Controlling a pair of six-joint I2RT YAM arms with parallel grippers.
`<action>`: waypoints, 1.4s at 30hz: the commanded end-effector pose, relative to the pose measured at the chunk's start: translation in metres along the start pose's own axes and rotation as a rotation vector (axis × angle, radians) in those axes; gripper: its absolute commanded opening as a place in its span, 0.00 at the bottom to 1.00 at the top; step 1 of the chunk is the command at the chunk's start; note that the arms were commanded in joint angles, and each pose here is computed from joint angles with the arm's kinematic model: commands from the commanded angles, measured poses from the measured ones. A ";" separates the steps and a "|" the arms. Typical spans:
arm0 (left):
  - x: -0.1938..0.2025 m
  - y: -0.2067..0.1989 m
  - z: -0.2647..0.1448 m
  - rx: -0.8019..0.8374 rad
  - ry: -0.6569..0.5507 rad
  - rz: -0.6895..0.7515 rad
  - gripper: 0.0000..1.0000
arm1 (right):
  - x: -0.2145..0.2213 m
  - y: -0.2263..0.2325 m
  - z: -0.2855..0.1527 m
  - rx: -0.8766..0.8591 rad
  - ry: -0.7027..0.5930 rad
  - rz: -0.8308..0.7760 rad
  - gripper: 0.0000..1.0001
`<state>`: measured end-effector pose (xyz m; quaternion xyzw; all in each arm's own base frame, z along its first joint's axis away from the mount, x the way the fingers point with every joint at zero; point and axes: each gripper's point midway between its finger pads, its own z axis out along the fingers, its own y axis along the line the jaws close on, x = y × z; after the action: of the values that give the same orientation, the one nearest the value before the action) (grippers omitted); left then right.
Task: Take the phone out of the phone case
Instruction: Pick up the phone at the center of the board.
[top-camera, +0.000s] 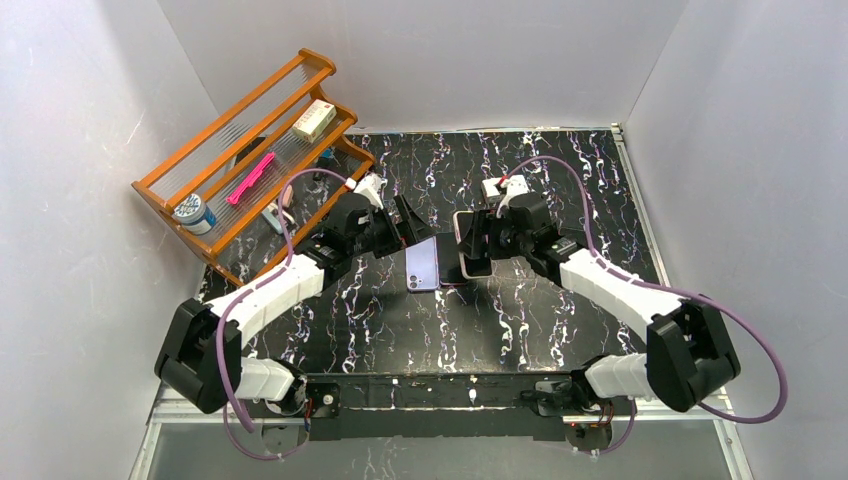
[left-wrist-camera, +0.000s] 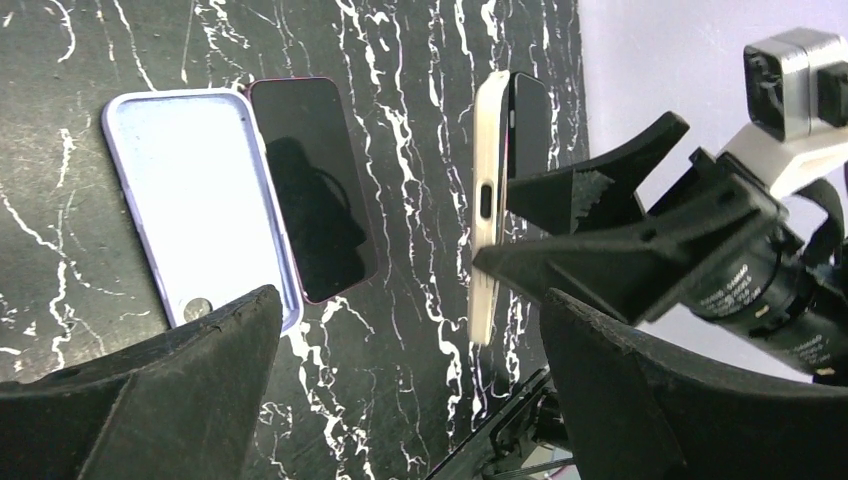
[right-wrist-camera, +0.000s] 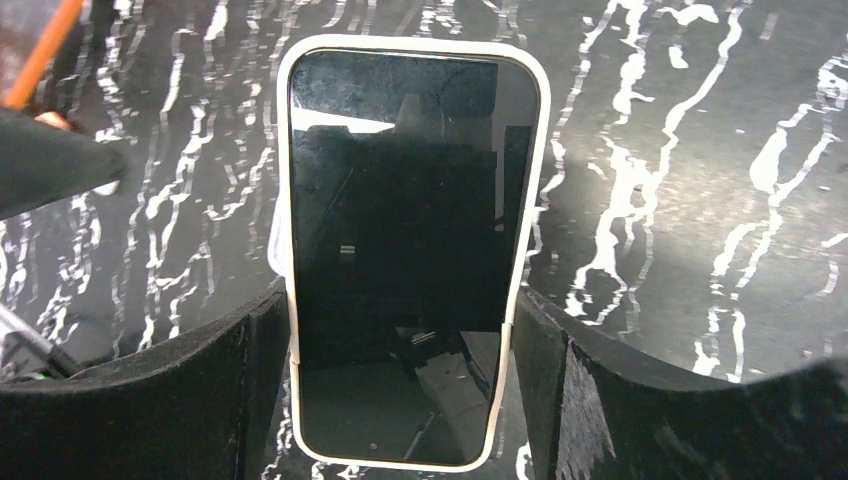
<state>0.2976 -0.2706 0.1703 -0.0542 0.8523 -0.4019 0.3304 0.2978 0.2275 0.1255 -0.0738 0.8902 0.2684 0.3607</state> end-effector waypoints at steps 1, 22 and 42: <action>0.001 -0.013 0.003 0.065 -0.012 -0.019 0.97 | -0.040 0.049 -0.018 -0.163 -0.184 -0.013 0.01; 0.017 -0.014 0.019 0.062 -0.003 -0.076 0.71 | -0.030 0.123 -0.022 -0.300 -0.240 -0.079 0.01; -0.011 -0.015 -0.010 0.042 -0.133 -0.026 0.00 | -0.022 0.132 -0.026 -0.378 -0.222 -0.021 0.57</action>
<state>0.2889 -0.2946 0.1748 -0.0705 0.8305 -0.4422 0.3313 0.2490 0.3175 0.1729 -0.1424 0.8203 0.3781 0.4048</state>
